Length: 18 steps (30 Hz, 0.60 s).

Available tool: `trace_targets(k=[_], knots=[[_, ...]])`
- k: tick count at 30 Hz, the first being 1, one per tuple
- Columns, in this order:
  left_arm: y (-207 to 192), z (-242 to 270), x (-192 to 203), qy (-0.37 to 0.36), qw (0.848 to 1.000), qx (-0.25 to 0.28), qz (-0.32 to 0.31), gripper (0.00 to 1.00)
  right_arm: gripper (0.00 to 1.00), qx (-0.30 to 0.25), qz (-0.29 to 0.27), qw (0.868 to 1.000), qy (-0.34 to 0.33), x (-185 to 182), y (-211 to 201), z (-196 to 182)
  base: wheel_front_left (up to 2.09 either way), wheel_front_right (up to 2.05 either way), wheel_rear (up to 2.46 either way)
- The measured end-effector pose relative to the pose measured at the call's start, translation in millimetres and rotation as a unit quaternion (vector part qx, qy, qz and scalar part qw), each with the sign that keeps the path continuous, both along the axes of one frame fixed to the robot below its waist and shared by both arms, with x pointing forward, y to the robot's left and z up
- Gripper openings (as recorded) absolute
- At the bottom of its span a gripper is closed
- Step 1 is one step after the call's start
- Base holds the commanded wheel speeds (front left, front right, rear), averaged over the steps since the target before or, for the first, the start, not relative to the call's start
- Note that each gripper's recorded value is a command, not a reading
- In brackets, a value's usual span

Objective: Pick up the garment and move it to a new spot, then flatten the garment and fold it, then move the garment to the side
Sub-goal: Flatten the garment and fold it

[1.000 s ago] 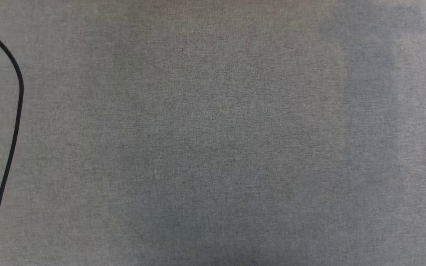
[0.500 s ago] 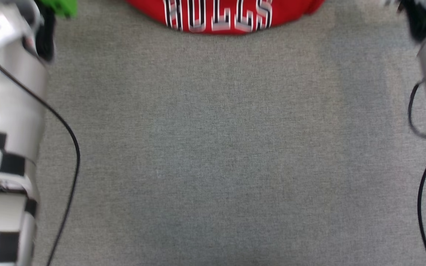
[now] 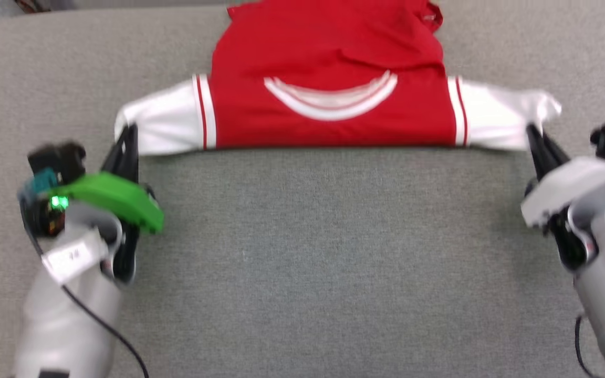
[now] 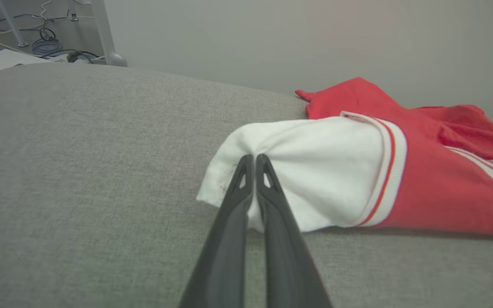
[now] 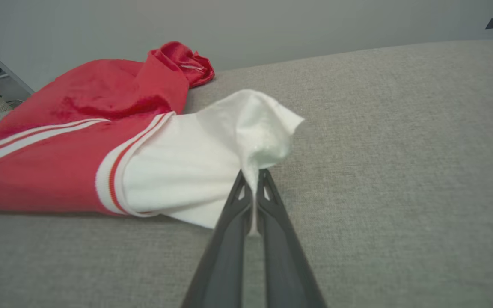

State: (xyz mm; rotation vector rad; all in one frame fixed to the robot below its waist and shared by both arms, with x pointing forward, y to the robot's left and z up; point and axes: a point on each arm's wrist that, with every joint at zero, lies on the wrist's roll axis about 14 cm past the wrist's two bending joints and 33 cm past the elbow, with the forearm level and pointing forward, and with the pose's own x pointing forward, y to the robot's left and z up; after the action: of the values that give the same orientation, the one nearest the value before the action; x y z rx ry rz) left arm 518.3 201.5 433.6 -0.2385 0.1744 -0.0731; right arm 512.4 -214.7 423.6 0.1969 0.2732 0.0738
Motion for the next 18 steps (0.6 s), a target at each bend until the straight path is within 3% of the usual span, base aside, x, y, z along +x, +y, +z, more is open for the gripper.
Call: trace_targets(k=[18], knots=[[0,-26,-161,0.053,0.998,-0.006,0.014,0.00,0.00,0.032,-0.043,0.998,0.043,-169,-12,-7,0.00,0.00,0.00]])
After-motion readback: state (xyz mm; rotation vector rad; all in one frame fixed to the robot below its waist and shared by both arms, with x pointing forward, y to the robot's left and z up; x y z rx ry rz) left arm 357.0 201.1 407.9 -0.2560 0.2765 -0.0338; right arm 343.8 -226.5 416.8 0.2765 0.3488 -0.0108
